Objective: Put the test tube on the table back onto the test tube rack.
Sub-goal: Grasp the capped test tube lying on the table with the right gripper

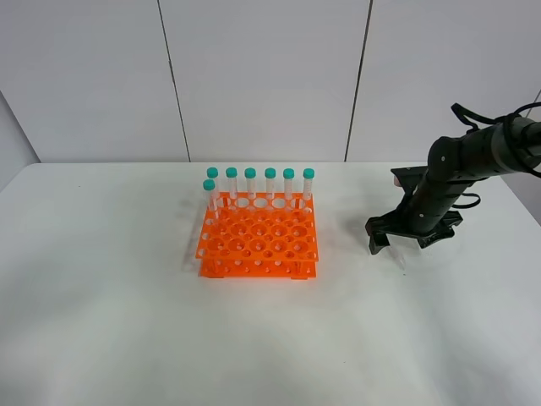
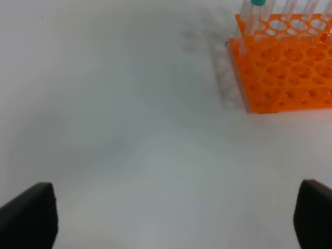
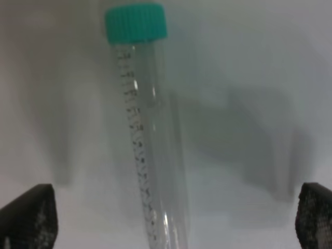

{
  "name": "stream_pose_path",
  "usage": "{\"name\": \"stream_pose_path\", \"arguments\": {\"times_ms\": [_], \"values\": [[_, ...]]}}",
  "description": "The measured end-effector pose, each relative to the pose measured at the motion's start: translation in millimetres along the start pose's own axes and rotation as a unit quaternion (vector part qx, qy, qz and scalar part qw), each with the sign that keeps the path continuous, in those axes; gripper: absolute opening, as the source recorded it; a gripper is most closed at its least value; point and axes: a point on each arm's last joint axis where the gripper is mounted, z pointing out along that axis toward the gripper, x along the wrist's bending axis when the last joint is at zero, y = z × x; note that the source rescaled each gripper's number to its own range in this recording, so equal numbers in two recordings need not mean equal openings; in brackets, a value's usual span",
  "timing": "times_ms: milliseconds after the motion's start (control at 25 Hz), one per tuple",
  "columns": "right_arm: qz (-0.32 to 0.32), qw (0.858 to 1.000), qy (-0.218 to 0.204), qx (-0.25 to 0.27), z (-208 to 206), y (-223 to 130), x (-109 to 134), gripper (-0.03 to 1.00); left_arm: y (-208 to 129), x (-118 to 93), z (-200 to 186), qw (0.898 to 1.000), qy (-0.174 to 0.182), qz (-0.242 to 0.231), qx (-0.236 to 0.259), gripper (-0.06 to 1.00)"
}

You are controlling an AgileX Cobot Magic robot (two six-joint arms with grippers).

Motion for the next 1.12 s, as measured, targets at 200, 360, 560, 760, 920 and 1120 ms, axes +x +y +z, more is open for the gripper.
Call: {"name": "stream_pose_path", "arguments": {"times_ms": [200,360,560,760,920,1120], "values": [[-0.006,1.000,0.000,0.000,0,0,0,1.00,0,0,0,1.000,0.000,0.000,0.000,1.00],[-0.011,1.000,0.002,0.004,3,-1,1,1.00,0,0,0,1.000,0.000,0.000,0.000,1.00],[-0.013,1.000,0.003,0.004,3,-1,4,1.00,0,0,0,1.000,0.000,0.000,0.000,1.00],[-0.013,1.000,0.003,0.007,6,-1,4,1.00,0,0,0,1.000,0.000,0.000,0.000,1.00],[-0.016,1.000,0.003,0.012,10,-2,4,0.97,0,0,0,1.000,0.000,0.000,0.000,1.00],[-0.016,1.000,0.002,0.010,10,-2,3,0.65,0,0,0,1.000,0.000,0.000,0.000,1.00]]}}
